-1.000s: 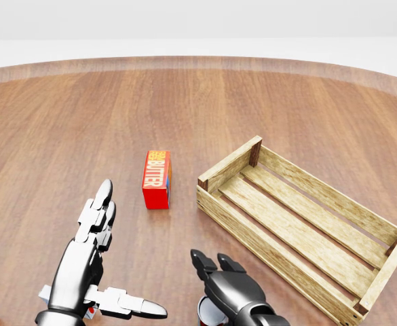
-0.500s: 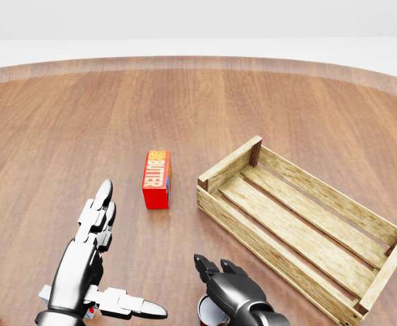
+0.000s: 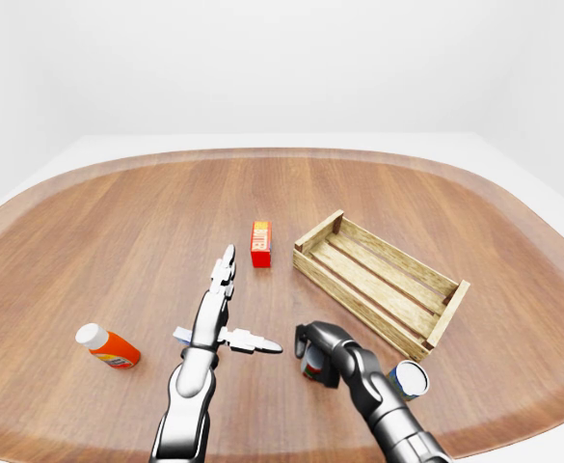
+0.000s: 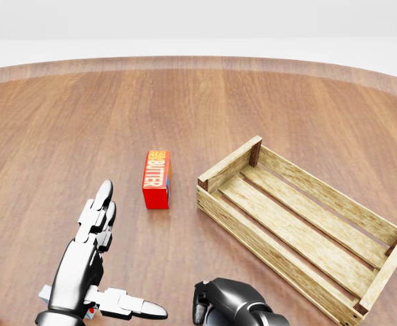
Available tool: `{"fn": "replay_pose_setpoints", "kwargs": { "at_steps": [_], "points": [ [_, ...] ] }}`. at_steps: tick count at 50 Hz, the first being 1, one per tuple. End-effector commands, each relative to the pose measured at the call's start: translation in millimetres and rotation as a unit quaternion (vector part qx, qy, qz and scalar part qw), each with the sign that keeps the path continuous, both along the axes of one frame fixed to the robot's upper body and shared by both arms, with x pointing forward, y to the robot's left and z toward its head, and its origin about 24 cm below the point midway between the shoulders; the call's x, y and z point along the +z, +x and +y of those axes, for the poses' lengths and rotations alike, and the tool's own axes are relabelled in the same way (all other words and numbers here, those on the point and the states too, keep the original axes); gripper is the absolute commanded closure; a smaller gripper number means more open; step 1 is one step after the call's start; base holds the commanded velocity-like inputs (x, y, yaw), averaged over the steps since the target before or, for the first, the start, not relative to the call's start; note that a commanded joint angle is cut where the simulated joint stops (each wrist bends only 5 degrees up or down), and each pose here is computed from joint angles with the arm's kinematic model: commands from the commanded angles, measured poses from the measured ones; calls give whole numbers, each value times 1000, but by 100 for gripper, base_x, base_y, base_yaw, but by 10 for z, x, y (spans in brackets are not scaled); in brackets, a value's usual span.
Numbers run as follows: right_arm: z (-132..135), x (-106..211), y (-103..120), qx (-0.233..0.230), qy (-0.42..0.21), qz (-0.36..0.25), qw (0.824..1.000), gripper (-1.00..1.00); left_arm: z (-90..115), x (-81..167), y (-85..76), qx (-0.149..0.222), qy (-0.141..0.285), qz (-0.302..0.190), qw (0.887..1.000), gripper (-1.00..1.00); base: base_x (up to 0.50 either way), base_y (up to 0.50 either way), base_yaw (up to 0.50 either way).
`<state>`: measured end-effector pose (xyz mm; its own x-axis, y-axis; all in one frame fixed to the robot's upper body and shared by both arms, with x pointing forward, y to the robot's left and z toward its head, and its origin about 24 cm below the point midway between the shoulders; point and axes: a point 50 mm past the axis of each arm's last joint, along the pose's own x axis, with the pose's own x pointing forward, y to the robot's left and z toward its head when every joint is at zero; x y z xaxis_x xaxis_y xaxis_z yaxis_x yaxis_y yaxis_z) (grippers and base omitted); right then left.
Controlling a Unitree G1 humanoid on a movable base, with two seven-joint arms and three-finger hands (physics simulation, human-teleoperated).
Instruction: Pick up the tomato sauce, and put it in the wooden tray.
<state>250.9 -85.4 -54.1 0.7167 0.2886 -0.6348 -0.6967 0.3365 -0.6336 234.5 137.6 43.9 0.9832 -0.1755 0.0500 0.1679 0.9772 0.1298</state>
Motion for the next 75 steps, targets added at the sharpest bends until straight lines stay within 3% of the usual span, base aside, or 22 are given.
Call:
{"fn": "replay_pose_setpoints", "kwargs": {
  "at_steps": [1,15,28,39,49,60,71,75],
  "points": [
    [1,12,9,-1,1,-6,1000,100,0,0,-6,0,0,0,1000,-100,0,0,0],
    [25,203,25,0,12,-50,999,100,-2,-2,1,0,1,0,1000,-100,0,0,0],
    [51,1060,140,7,79,-196,977,100,0,-1,3,1,2,0,1000,-100,0,0,0],
    [-86,1562,292,10,88,-270,959,100,1,2,1,1,2,-1,1000,-100,0,0,0],
    [-441,1846,611,-32,92,-309,946,100,0,0,-6,0,1,0,1000,-100,0,0,0],
    [-847,1883,941,-105,99,-313,939,100,0,-5,-5,1,1,1,1000,-100,0,0,0],
    [-1253,1721,1304,-207,88,-263,938,100,1,-9,-4,1,1,2,1000,-100,0,0,0],
    [-1323,1637,1403,-222,87,-250,938,100,2,-8,-4,1,0,2,1000,-100,0,0,0]
  ]
}}
